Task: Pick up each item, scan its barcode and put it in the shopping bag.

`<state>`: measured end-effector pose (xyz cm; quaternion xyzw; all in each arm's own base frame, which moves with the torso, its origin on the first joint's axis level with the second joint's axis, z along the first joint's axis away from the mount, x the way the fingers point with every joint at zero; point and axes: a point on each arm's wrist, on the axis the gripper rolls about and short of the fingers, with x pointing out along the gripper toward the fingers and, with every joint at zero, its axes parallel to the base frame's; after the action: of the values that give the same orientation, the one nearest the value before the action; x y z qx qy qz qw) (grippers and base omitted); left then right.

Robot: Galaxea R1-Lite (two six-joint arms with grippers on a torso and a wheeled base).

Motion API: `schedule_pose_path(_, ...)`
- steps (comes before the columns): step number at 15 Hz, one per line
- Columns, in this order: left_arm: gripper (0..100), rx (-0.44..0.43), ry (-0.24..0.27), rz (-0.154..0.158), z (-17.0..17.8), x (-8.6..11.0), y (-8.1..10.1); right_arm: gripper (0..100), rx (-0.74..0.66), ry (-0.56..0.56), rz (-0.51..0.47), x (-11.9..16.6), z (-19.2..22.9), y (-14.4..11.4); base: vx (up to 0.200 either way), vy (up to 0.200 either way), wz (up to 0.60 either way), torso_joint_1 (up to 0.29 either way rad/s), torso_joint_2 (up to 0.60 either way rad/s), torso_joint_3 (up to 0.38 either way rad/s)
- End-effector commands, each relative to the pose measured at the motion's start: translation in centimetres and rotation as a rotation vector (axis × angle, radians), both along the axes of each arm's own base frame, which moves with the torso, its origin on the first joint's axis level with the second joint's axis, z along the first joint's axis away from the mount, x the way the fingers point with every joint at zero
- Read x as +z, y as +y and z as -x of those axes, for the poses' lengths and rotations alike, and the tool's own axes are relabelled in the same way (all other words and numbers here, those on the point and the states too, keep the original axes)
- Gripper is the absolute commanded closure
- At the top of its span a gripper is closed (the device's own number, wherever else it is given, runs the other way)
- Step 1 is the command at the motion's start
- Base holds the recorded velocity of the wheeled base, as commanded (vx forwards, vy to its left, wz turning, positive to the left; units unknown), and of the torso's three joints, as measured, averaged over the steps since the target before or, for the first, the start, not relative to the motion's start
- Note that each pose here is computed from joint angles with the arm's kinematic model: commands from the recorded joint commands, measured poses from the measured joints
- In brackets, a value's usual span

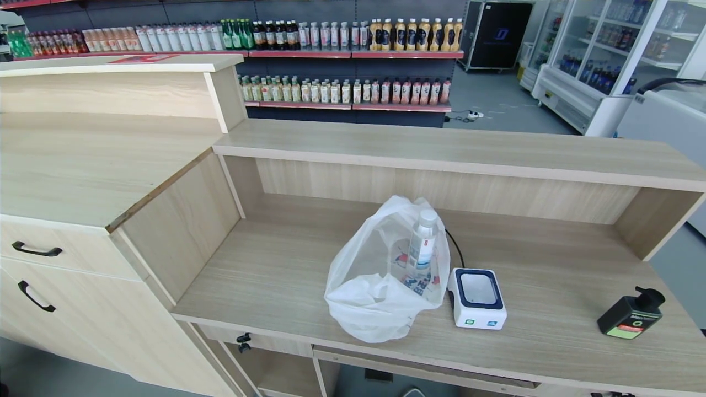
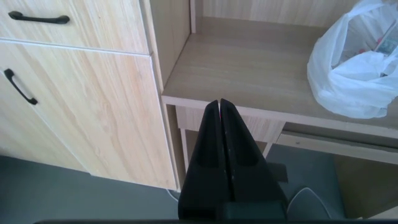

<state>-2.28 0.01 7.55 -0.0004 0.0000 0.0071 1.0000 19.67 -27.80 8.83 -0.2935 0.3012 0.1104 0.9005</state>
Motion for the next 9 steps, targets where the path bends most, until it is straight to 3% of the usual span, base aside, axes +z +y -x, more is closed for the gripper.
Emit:
schedule_pose_path(1, 100, 0.001, 0.000, 0.001, 0.0, 0.0, 0.0, 0, 0.001, 0.015, -0.016, -1.2, -0.5, -0.8, 0.000, 0.000, 0.00, 0.000, 0.00, 0.000)
schedule_pose_path(6, 100, 0.001, 0.000, 0.001, 0.0, 0.0, 0.0, 0, 0.022, 0.054, -0.024, -3.1, -0.6, -1.0, 0.000, 0.000, 0.00, 0.000, 0.00, 0.000)
schedule_pose_path(9, 100, 0.001, 0.000, 0.001, 0.0, 0.0, 0.0, 0, 0.112, 0.062, -0.026, -4.0, -2.9, 0.4, 0.000, 0.000, 0.00, 0.000, 0.00, 0.000)
